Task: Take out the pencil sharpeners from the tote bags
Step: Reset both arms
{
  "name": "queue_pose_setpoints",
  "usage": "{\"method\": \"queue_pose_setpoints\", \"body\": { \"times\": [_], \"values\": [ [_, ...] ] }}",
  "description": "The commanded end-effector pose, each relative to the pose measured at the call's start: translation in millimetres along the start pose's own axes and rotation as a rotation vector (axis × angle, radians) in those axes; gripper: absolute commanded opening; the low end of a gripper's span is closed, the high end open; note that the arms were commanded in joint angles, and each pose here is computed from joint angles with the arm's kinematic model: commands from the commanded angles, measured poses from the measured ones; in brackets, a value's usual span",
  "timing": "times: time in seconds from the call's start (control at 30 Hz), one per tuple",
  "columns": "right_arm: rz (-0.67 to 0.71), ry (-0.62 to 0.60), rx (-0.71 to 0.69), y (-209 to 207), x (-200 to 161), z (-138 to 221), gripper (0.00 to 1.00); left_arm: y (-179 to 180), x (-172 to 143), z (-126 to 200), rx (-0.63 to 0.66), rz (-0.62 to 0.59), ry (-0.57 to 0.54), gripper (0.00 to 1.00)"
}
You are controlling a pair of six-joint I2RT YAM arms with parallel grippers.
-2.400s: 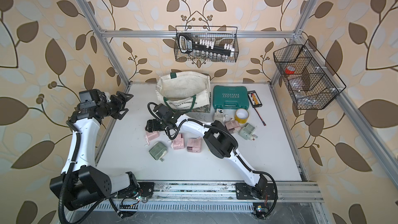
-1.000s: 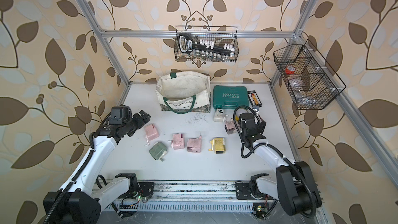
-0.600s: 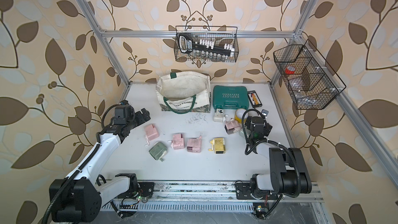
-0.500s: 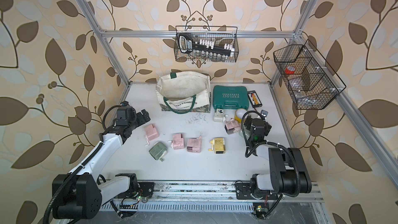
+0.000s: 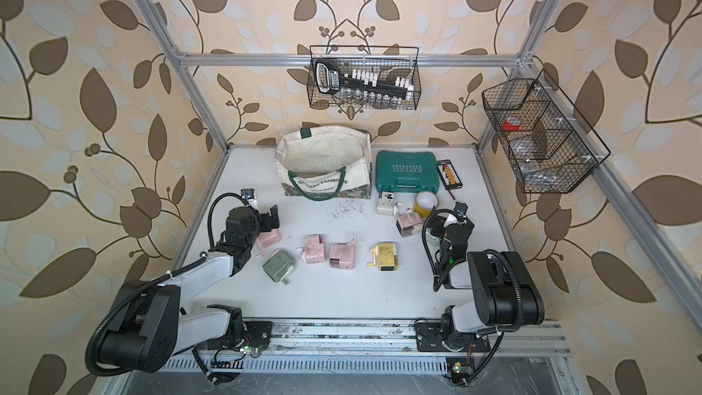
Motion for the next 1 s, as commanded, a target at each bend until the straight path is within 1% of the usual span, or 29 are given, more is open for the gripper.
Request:
{"method": "queue_pose_setpoints", "body": {
  "times": [0.0, 0.07, 0.1, 0.13, 0.2, 0.33, 0.97],
  "values": [
    [0.036, -0.020, 0.107, 17.8, 9.3, -5.5, 0.99, 9.1, 4.9, -4.5, 0.083, 0.007, -0.140, 0.99],
    [0.095, 0.024, 0.226, 34.7, 6.1, -10.5, 0.99, 7.2, -7.9, -10.9, 0.078, 0.002, -0.139, 0.99],
    [0.106, 0.027, 0.243, 36.2, 5.5, -9.4, 0.99, 7.0, -9.4, -13.8, 0.082, -0.009, -0.147, 0.99],
    [0.108, 0.026, 0.245, 36.1, 5.0, -8.4, 0.99, 5.7, -8.9, -15.3, 0.077, -0.013, -0.144, 0.99],
    [0.108, 0.029, 0.247, 36.5, 4.8, -8.8, 0.99, 8.1, -8.4, -18.8, 0.099, 0.004, -0.082, 0.99],
    [0.108, 0.029, 0.246, 36.4, 5.0, -9.2, 0.99, 7.8, -5.9, -27.9, 0.103, -0.002, -0.043, 0.99],
    [0.102, 0.034, 0.249, 35.8, 5.5, -10.8, 1.00, 9.0, -5.4, -29.5, 0.097, 0.003, -0.037, 0.99]
  ]
}}
Point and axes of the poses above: each gripper's point midway between its finger pads, its own z axis back along the fingers, its own y axis along the line the jaws close on, x = y × z, the point moved 5 cm from there along z, back along the fingers, and after that the axes turned 6 degrees about -z, right-handed, at the moved point
